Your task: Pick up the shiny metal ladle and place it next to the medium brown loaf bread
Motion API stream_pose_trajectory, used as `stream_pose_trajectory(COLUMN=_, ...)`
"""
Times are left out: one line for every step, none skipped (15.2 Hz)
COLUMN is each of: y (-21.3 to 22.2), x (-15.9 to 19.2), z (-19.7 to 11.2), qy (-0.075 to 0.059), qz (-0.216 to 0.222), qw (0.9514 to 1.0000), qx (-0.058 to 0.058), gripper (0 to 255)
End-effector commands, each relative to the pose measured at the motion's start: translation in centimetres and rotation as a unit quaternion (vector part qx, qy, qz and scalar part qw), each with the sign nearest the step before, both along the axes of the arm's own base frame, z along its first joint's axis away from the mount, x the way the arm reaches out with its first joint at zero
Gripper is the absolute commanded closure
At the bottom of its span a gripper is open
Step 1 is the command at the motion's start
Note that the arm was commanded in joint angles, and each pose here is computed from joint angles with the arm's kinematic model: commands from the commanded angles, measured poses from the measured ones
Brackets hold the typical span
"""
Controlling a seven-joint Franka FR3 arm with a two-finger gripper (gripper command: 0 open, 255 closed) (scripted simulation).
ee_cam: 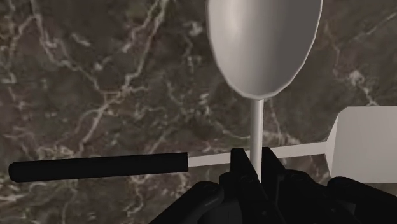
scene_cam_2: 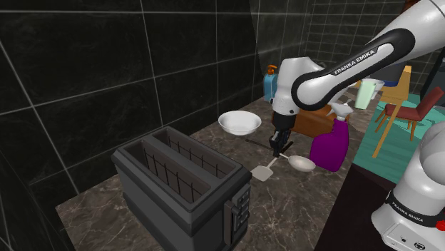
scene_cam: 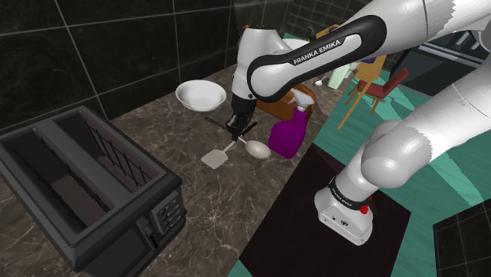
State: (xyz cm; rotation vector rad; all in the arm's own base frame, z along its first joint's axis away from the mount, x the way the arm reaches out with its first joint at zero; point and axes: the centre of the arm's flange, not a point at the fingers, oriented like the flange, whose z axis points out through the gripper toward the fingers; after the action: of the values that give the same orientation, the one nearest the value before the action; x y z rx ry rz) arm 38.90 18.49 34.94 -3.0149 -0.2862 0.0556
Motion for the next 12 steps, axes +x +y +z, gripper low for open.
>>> stream_pose_trajectory(y=0.0, x=0.0, z=0.0, qy=0.0, qz=0.0, qw=1.0, qx=0.0, gripper=255)
stream_pose_trajectory(y=0.0, x=0.0, z=0.0, qy=0.0, qz=0.0, qw=1.0, qx=0.0, gripper=0)
stream_pose_trajectory(y=0.0, x=0.0, z=0.0, qy=0.0, qz=0.0, qw=1.0, qx=0.0, gripper=0)
stream_pose_trajectory(y=0.0, x=0.0, z=0.0, qy=0.0, qz=0.0, qw=1.0, qx=0.0, gripper=0)
stream_pose_trajectory(y=0.0, x=0.0, z=0.0, qy=0.0, qz=0.0, qw=1.0, qx=0.0, gripper=0)
stream_pose_trajectory(y=0.0, x=0.0, z=0.0, qy=0.0, qz=0.0, qw=1.0, qx=0.0, gripper=0)
stream_pose_trajectory(y=0.0, x=0.0, z=0.0, qy=0.0, qz=0.0, qw=1.0, qx=0.0, gripper=0)
stream_pose_trajectory(y=-0.1, x=0.1, z=1.3, qy=0.0, qz=0.0, qw=1.0, qx=0.0, gripper=0)
stream_pose_trajectory(y=-0.3, x=0.1, z=2.6, qy=0.0, qz=0.0, qw=1.0, qx=0.0, gripper=0)
stream_pose_trajectory(y=-0.4, x=0.2, z=3.9, qy=0.0, qz=0.0, qw=1.0, qx=0.0, gripper=0)
stream_pose_trajectory(y=-0.5, x=0.2, z=5.0, qy=0.0, qz=0.0, qw=1.0, qx=0.0, gripper=0)
stream_pose_trajectory(y=-0.5, x=0.2, z=5.0, qy=0.0, qz=0.0, qw=1.0, qx=0.0, gripper=0)
